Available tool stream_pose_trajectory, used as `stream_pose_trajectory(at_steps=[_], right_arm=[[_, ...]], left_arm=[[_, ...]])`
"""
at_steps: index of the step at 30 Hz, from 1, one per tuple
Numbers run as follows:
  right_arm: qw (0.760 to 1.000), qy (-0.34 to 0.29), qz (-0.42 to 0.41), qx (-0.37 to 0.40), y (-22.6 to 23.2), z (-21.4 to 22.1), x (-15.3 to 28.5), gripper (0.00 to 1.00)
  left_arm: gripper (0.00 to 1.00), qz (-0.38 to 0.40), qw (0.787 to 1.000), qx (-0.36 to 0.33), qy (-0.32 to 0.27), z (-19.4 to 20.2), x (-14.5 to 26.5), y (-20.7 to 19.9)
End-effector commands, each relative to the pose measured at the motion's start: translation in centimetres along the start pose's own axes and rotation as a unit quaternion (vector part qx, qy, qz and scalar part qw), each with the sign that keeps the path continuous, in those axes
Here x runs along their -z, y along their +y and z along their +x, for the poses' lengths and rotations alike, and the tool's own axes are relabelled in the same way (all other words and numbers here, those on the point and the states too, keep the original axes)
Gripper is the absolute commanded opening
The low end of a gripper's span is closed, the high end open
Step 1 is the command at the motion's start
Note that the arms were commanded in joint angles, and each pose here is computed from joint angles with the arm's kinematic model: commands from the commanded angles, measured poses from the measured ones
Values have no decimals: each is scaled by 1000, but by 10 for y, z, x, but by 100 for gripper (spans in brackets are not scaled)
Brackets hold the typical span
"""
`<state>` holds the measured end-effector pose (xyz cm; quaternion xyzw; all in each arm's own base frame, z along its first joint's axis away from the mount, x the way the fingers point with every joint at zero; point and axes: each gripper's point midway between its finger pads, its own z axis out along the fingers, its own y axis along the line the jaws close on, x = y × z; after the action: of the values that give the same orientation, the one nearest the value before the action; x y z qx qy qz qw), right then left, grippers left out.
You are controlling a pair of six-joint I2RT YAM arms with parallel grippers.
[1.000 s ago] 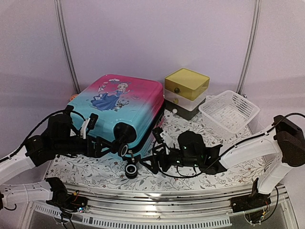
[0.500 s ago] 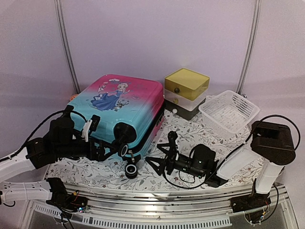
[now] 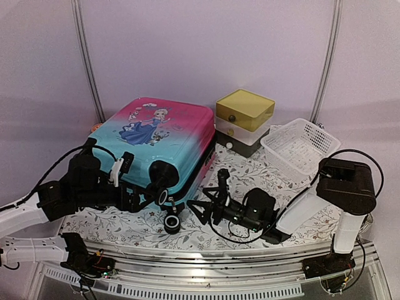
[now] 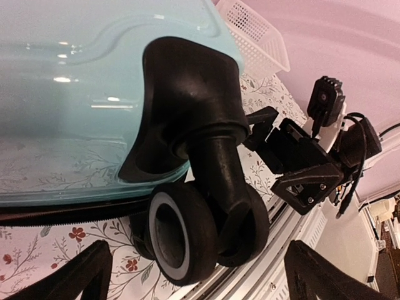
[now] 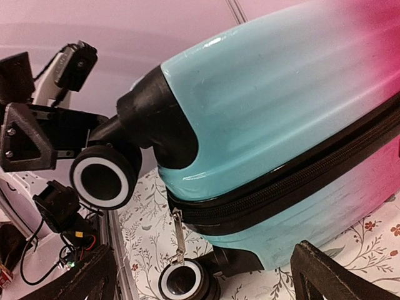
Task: Open, take out, and arrange the luggage
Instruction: Pick up the zipper from the luggage.
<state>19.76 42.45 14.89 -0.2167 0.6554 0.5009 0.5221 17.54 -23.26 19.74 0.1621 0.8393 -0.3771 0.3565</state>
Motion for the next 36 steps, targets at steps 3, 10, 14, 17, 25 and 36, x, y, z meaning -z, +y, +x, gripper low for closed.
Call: stream_pose_trajectory(at_steps=[3, 10, 14, 17, 25, 36], right_arm=[[988, 110, 109, -9, -19, 16, -22, 99], [991, 129, 46, -11, -2, 19, -13, 99], [988, 149, 24, -11, 6, 29, -23, 88], [987, 159, -7, -6, 17, 33, -31, 76], [983, 176, -53, 0, 30, 47, -51, 59], [981, 185, -53, -25, 19, 59, -62, 54]], left_arm=[[98, 2, 1000, -11, -1, -1, -3, -2], [98, 5, 1000, -13, -4, -2, -2, -4], [98, 9, 1000, -14, 2, -1, -4, -6], [98, 12, 1000, -14, 5, 0, -4, -6], [98, 18, 1000, -13, 15, 4, -6, -9], [98, 14, 1000, -12, 18, 7, -9, -7]])
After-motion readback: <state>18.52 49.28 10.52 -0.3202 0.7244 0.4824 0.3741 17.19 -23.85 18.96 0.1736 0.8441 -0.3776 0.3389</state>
